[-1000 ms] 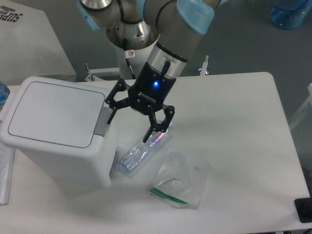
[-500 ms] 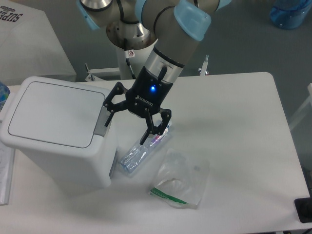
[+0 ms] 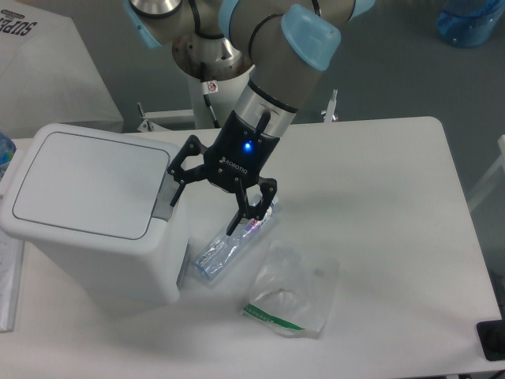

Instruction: Open the trash can

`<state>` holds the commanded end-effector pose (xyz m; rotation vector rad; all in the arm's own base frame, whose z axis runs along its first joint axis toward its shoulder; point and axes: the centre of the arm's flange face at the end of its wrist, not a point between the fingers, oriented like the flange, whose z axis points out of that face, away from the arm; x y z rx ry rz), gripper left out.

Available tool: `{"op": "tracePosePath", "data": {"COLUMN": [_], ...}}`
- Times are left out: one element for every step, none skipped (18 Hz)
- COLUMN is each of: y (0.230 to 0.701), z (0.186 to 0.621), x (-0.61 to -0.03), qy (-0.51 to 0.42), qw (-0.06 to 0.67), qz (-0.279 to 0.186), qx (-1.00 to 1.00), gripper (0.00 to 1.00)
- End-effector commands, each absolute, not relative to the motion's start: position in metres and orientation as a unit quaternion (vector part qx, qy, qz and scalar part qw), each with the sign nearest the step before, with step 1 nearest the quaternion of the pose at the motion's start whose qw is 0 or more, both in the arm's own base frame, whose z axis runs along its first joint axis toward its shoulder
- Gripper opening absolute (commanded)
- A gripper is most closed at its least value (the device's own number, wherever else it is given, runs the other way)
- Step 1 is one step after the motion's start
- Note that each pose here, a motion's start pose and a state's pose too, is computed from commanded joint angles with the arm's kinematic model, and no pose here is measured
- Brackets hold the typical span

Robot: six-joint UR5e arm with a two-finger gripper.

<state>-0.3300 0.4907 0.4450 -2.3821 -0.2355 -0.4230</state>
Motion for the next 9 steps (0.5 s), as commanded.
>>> {"op": "tracePosePath", "data": {"y": [0.491,0.491,0.491,0.491,0.491,0.492,0.492,0.492,0.490], "z": [0.445,0.445,0.445,0.446,0.448,0.453,0.457,0.463,0.472], "x": [-0.330,-0.330,-0.330,-0.330,-0.331,-0.332,-0.332,-0.336,-0.343], "qy": [-0.091,-0.091,-0.092,-0.091,-0.091,-0.089,-0.088,-0.087,-0.088], "qw": [0.348,0.348,0.348,0.349,0.350,0.353,0.355,0.360,0.366], "qz": [-0.163,-0.163,-0.163,-0.163,-0.162,-0.159,-0.156,-0.151,-0.143], "qx": [-0.919,-0.919,-0.919,-0.918,-0.918,-0.918,-0.917,-0.916,-0.916], "gripper": [1.00,1.00,1.00,1.00,1.00,1.00,1.00,1.00,1.00]}}
